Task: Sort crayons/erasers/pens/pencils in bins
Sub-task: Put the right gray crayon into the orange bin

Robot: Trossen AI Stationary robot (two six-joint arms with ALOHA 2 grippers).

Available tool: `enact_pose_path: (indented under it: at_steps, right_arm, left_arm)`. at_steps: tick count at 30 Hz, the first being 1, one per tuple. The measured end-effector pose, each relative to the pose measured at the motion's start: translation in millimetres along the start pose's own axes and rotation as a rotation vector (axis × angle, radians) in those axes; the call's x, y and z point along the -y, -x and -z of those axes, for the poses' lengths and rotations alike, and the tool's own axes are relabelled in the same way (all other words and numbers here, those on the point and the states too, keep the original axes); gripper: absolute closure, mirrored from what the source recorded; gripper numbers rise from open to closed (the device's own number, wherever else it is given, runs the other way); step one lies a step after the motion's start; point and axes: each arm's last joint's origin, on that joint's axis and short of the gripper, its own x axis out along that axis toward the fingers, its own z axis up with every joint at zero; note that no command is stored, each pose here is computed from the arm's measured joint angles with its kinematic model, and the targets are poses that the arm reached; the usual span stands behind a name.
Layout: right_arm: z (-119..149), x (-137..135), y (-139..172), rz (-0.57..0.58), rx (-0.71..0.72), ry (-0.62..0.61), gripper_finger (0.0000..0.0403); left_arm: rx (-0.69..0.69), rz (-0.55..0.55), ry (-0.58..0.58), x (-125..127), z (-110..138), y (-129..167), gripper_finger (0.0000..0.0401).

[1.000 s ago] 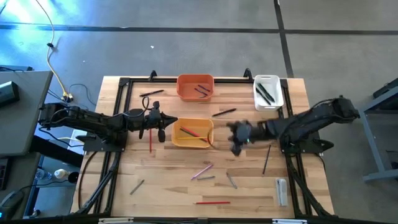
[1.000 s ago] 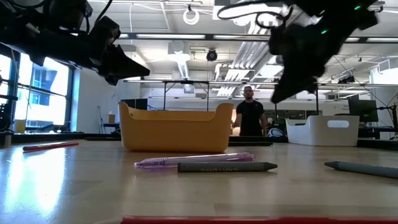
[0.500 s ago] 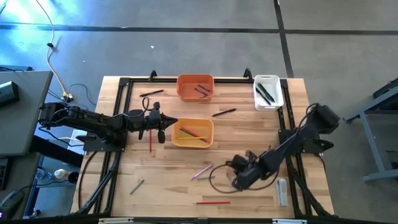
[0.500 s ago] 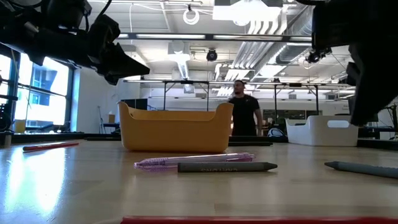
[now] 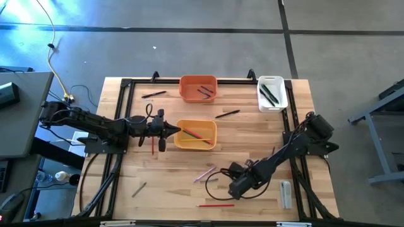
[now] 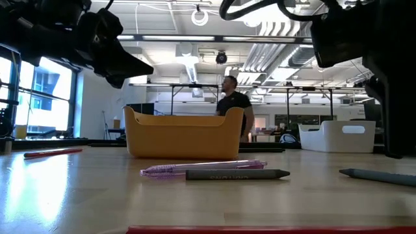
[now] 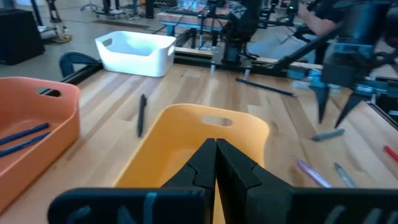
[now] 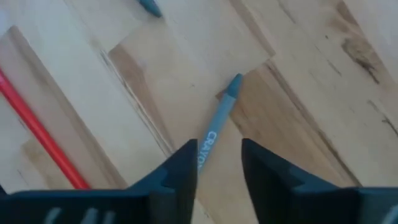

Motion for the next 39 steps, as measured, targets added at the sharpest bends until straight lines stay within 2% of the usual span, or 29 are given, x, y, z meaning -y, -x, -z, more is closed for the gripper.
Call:
enact_pose_path:
  at_steps: [4, 9, 15, 22, 27, 34, 39]
  right_arm:
    - [-2.0, 0.6, -1.7, -0.004, 0.008, 0.005, 0.0257]
    - [-0.4, 1.7, -16.8, 0.038, -0.007, 0.004, 0.0262]
    - [-1.1, 2.9, -23.8, 0.067, -0.007, 0.021, 0.0296]
    - [-8.0, 8.1, -25.1, 0.077, -0.038, 0.079, 0.0391]
    - [-18.0, 15.0, -14.5, 0.062, -0.057, 0.166, 0.0378]
    - [-61.1, 37.0, 42.0, -0.042, 0.087, 0.257, 0.0395]
    - [-114.5, 82.2, 76.0, -0.031, 0.220, 0.285, 0.0399]
  left_arm:
    - [-0.001, 0.015, -0.004, 3.7, 0.3, 0.5, 0.0401]
    - [0.002, -0.008, -0.006, 3.8, 0.3, 0.6, 0.0401]
    - [0.002, -0.009, -0.005, 3.7, 0.3, 0.6, 0.0401]
    - [0.001, 0.000, 0.032, 4.0, 0.4, 0.6, 0.0401]
    - [0.000, 0.010, 0.033, 4.3, 0.4, 0.6, 0.0401]
    - [-0.013, 0.117, 0.032, 7.5, 0.7, 0.8, 0.0401]
    - [-0.020, 0.171, 0.033, 12.4, 1.2, 1.6, 0.0401]
